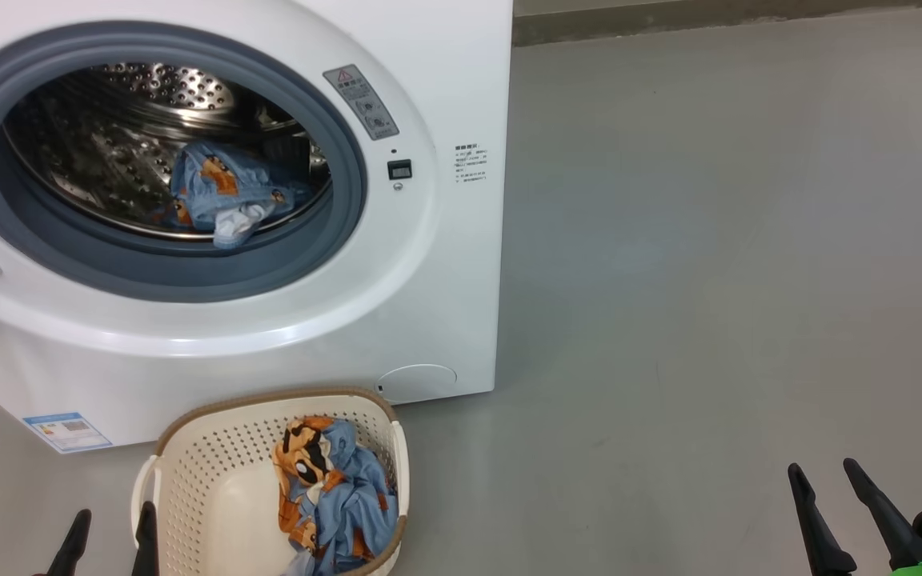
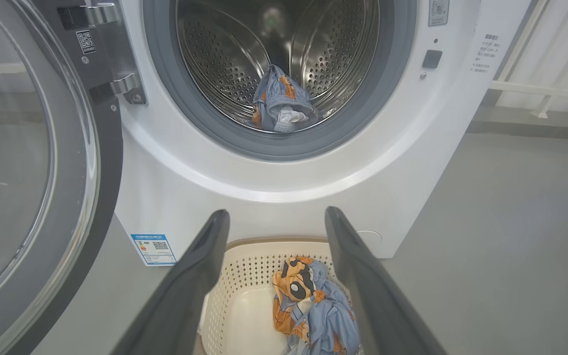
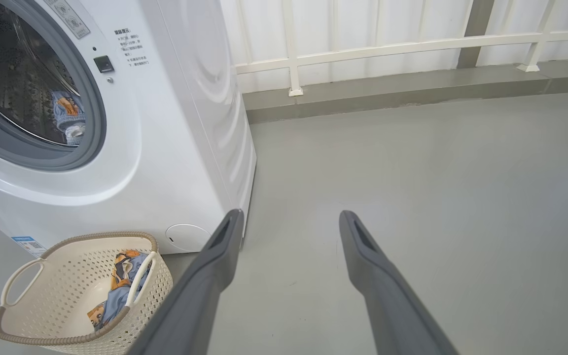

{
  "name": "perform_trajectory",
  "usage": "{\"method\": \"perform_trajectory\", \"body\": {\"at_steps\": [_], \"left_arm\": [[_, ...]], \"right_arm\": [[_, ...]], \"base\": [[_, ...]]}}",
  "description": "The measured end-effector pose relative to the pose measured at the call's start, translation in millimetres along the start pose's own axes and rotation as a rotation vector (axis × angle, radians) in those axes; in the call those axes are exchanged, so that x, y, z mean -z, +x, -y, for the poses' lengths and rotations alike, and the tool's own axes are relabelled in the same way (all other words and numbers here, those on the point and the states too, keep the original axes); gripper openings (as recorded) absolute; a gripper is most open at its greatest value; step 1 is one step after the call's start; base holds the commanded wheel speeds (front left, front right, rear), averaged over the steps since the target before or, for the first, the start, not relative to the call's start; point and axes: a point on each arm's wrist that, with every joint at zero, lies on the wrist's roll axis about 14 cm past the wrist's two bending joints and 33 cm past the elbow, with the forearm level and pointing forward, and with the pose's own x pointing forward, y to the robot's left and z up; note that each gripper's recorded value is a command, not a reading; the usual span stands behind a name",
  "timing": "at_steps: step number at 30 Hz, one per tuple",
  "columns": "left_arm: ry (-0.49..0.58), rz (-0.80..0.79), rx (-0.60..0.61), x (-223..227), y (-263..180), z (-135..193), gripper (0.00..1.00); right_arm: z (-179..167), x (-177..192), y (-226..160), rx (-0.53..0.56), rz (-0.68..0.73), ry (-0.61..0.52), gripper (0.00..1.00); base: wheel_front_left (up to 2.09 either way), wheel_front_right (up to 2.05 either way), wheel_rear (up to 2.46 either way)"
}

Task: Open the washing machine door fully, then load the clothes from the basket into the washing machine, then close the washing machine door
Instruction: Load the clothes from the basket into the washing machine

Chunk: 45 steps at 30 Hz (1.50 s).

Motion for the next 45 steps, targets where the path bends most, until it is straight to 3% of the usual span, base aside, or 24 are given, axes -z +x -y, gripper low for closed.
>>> {"method": "perform_trajectory", "body": {"at_steps": [14, 25, 45], "left_arm": [[-0.04, -0.108, 0.004, 36, 7, 9, 1.0], [-0.09, -0.241, 0.07, 83, 64, 36, 1.0], [0.001, -0.616, 0.21, 217, 137, 62, 1.0]], "right_arm": [[-11, 1, 20, -0.007, 0.002, 0.025, 1.0], [-28, 8, 66, -0.025, -0.004, 0.049, 1.0], [-42, 67, 132, -0.058, -0.117, 0.046, 1.0]], "base": [[0.0, 0.0, 0.0], [0.0, 0.0, 0.0], [0.0, 0.0, 0.0]]}}
